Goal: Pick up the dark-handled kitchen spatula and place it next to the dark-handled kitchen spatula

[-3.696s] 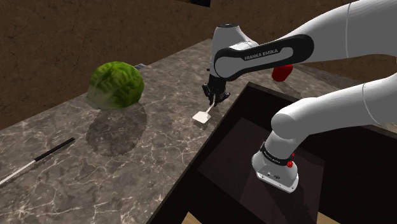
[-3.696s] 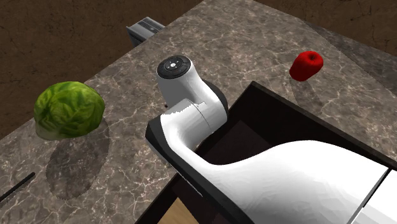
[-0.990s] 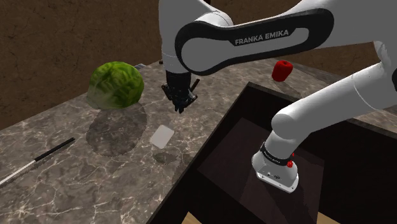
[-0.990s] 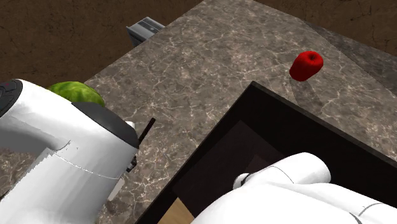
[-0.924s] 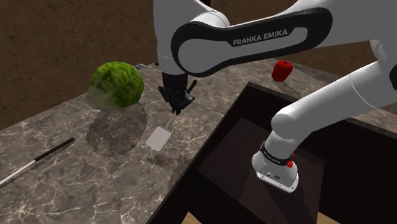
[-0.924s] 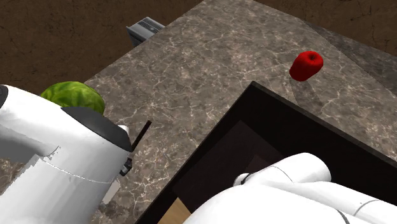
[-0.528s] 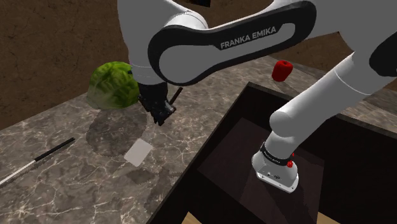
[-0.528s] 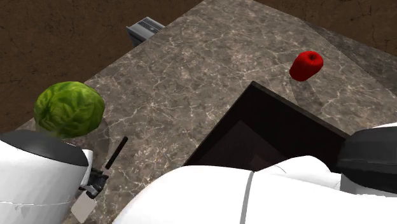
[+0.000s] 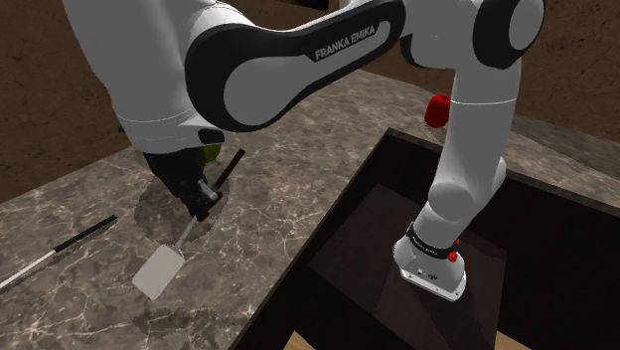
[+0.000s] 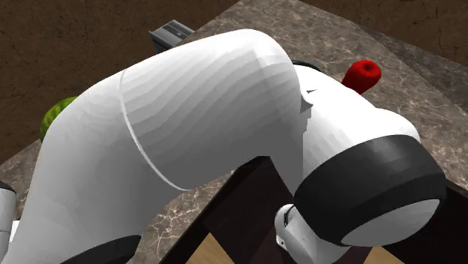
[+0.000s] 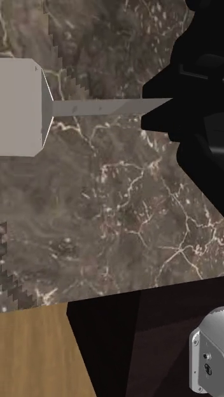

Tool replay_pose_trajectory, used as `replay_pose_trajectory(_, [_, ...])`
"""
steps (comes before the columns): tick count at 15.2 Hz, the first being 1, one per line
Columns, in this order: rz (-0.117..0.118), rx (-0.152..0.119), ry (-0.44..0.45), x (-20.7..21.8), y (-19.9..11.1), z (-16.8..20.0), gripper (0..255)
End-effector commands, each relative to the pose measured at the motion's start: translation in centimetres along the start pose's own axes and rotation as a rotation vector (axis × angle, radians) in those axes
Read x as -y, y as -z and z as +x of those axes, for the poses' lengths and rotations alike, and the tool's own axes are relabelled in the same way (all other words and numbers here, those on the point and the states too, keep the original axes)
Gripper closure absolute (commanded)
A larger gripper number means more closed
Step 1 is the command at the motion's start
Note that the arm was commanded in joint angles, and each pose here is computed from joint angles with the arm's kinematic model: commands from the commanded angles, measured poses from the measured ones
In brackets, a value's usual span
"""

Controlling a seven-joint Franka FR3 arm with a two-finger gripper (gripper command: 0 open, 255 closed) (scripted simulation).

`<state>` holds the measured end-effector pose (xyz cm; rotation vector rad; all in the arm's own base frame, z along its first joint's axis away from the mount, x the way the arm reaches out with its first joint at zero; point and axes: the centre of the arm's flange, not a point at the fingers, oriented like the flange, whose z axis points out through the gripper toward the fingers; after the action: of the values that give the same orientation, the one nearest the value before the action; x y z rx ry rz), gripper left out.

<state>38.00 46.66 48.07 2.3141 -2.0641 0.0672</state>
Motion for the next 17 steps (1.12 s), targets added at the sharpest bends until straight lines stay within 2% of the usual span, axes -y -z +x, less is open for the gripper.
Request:
replay_pose_trajectory(1, [0.001, -0.008, -0.003, 0.6, -0.4, -2.9, 255])
replay_pose_trajectory(3, [0.001, -0.008, -0.003, 1.0, -0.3, -4.6, 255])
replay_pose_trajectory(17, [0.001, -0.008, -0.003, 1.0, -7.6, -5.1, 255])
